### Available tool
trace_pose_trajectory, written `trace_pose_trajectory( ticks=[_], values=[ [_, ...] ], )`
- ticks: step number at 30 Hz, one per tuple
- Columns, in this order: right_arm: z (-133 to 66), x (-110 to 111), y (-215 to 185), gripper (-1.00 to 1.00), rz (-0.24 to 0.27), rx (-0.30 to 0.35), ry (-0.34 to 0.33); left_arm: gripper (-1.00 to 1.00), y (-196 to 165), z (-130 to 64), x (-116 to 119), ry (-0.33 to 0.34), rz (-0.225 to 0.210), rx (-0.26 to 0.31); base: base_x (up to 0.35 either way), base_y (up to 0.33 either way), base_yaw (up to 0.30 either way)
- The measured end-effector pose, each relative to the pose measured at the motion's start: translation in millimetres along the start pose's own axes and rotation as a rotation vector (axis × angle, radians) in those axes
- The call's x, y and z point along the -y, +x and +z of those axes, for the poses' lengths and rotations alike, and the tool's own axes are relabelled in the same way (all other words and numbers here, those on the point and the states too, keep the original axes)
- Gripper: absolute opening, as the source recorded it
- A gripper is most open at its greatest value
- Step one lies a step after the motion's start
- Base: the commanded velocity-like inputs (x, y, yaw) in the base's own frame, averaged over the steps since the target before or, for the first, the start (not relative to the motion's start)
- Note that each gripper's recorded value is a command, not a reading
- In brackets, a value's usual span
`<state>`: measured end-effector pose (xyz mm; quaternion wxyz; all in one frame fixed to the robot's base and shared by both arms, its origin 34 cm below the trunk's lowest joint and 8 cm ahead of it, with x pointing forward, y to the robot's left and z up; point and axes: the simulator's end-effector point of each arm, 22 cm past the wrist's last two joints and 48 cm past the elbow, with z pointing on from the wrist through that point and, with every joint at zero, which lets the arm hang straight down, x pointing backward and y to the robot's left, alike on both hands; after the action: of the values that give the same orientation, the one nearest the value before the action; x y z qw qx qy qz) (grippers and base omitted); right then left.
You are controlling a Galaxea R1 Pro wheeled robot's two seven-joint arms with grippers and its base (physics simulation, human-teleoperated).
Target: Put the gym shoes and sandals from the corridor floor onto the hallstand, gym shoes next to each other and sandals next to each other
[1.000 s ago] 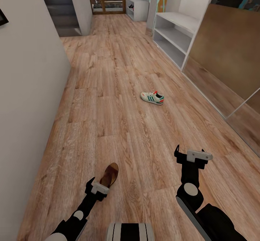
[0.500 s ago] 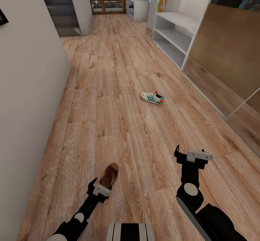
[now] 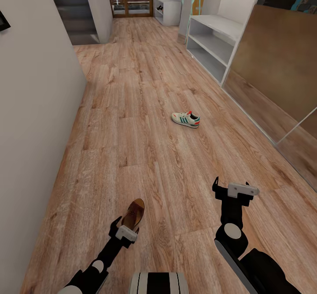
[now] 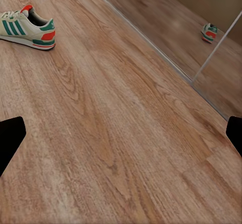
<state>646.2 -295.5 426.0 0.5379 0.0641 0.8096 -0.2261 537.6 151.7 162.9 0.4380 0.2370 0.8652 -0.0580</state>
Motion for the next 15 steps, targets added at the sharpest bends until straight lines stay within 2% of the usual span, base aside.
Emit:
trace_pose_trajectory(
  ticks=[15],
  values=[
    [0.1,0.0,-0.1,1.0,0.0,0.0,0.0,1.0,-2.9,-0.7,6.4,0.032,0.002,0.017,0.0,0.0,0.0]
  ],
)
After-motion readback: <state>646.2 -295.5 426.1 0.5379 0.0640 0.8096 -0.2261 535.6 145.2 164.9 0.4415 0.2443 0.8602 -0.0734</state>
